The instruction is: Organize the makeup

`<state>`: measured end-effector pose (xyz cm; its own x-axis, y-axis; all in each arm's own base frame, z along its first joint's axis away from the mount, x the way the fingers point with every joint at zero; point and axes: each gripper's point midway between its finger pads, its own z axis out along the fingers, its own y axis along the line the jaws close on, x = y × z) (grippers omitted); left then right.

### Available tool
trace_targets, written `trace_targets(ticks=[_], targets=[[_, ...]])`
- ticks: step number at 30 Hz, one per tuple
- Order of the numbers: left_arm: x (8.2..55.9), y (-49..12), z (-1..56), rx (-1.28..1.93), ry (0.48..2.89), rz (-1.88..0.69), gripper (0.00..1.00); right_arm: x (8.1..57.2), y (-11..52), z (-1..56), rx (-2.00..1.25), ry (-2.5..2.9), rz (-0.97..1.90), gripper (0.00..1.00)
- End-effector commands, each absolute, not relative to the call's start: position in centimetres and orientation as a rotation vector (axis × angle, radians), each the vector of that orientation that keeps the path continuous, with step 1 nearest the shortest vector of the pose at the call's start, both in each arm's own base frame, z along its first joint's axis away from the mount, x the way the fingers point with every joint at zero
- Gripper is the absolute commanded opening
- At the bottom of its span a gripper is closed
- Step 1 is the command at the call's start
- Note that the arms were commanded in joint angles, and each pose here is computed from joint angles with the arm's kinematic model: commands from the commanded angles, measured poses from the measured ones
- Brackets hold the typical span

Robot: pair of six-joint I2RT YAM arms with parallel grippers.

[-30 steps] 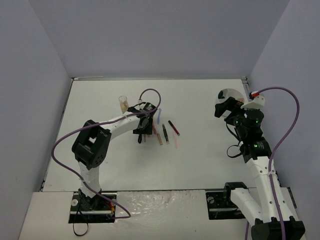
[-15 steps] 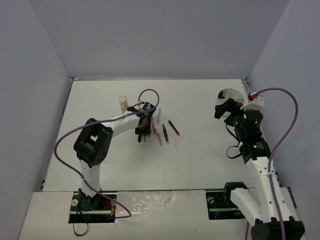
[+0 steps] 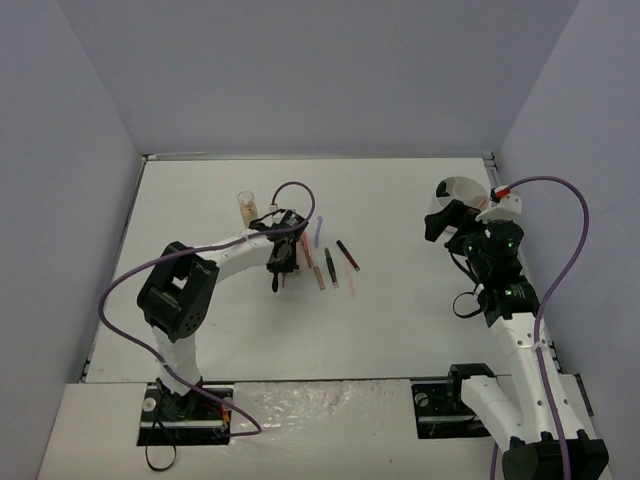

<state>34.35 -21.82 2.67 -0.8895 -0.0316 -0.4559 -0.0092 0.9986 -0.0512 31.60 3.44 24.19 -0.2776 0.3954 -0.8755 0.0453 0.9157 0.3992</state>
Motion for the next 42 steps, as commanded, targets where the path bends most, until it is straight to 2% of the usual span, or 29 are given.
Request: trace_targets(ticks=[1, 7, 10, 17, 25, 37, 42], targets=[[34.7, -21.3, 9.3, 0.016, 2.493, -0.143, 0.00, 32.0, 6.5, 28.1, 0.168, 1.756, 0.501, 0.98], [35.0, -24.9, 18.6, 0.271, 2.162, -0.413, 0.00, 31.2, 11.4, 30.1, -0.039, 1.761, 0.755, 0.95], [33.6, -26.8, 23.4, 0.396, 1.981, -0.543, 0.00, 30.7, 14.0, 30.8, -0.131, 1.770, 0.861, 0.94], [30.4, -30.3, 30.2, 0.578, 1.722, -0.696, 0.00, 29.6, 19.7, 33.6, -0.256, 1.725, 1.025, 0.91], [27.6, -33.0, 33.1, 0.671, 1.626, -0.770, 0.00, 29.5, 23.3, 34.9, -0.244, 1.702, 1.124, 0.84], [26.8, -34.2, 34.5, 0.669, 1.575, -0.806, 0.00, 30.0, 24.6, 33.2, -0.211, 1.748, 1.124, 0.56], [27.0, -34.4, 34.6, 0.657, 1.578, -0.808, 0.00, 29.9, 25.5, 32.3, -0.223, 1.776, 1.131, 0.49]])
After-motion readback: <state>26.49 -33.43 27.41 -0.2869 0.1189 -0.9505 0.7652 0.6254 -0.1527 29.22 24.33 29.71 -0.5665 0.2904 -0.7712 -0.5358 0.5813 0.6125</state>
